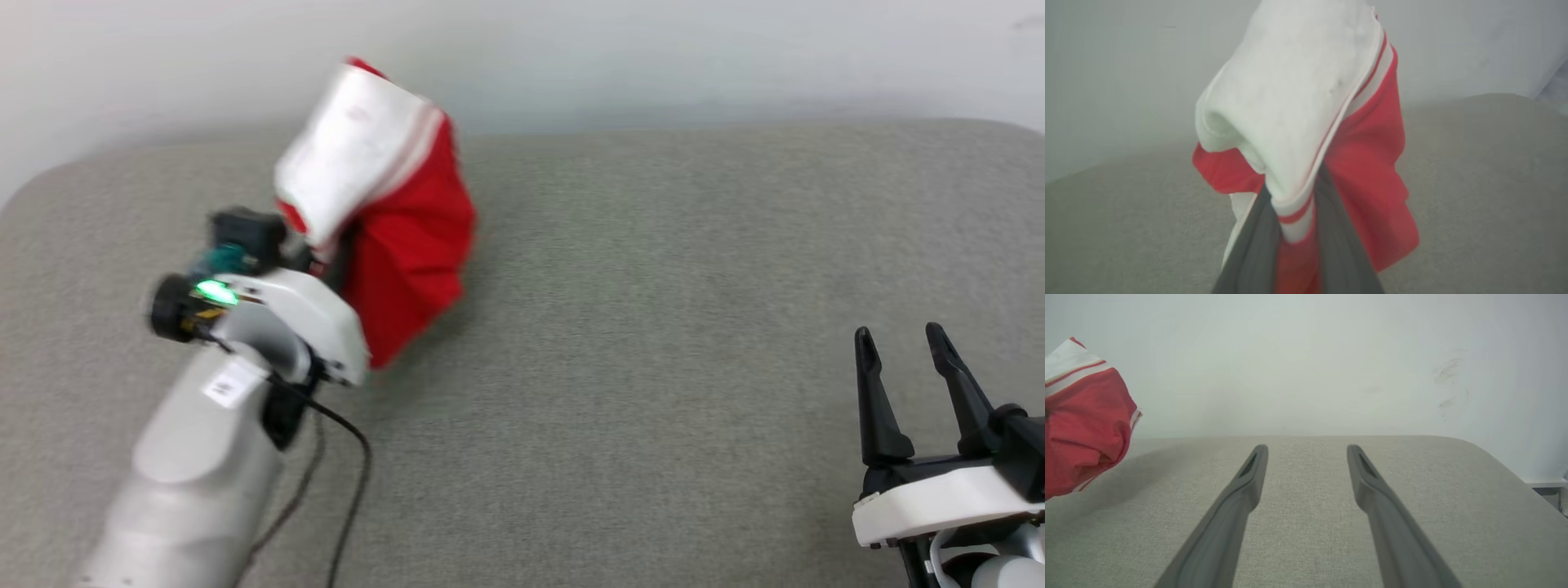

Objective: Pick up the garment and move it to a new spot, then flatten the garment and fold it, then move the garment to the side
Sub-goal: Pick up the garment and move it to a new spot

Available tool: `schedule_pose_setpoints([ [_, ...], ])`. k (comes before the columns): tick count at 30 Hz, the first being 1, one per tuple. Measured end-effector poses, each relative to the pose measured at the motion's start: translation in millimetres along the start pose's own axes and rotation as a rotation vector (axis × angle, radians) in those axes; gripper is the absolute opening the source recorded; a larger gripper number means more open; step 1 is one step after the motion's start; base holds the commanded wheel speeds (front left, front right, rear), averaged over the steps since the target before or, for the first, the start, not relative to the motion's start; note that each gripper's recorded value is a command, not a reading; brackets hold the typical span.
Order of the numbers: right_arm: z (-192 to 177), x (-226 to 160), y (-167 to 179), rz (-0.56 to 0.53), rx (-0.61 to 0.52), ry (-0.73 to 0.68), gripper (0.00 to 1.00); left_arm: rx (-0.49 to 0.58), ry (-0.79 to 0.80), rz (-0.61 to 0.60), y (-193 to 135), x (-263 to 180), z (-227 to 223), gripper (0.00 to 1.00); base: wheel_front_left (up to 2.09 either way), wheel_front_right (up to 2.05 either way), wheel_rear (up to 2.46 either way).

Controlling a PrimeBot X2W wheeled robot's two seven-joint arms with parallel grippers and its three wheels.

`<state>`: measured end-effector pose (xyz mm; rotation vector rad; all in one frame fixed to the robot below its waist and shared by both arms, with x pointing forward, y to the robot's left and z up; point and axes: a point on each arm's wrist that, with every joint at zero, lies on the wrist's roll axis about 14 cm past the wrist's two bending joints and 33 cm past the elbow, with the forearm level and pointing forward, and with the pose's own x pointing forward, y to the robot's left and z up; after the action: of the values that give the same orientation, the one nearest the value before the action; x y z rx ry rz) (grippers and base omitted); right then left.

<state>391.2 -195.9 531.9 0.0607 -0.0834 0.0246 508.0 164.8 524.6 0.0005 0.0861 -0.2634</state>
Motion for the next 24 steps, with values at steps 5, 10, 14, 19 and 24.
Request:
schedule_pose_setpoints([
  [5, 2, -10, -16, -0.049, -0.001, 0.001, 1.0, -0.024, 0.079, -0.225, -93, 9, -29, 0.0, 0.0, 0.0, 0.0],
  [10, -5, -16, -27, -0.085, 0.003, 0.023, 1.0, -0.026, 0.212, -0.427, -171, -9, -77, 0.0, 0.0, 0.0, 0.0],
  [14, -10, -16, -29, -0.092, 0.009, 0.03, 1.0, -0.015, 0.324, -0.561, -214, -36, -115, 0.0, 0.0, 0.0, 0.0],
  [19, -13, -15, -31, -0.099, 0.009, 0.03, 1.0, -0.035, 0.398, -0.647, -236, -63, -142, 0.0, 0.0, 0.0, 0.0],
  [24, -13, -10, -25, -0.077, -0.008, 0.027, 1.0, -0.074, 0.296, -0.649, -238, -74, -127, 1.0, 0.0, 0.0, 0.0],
])
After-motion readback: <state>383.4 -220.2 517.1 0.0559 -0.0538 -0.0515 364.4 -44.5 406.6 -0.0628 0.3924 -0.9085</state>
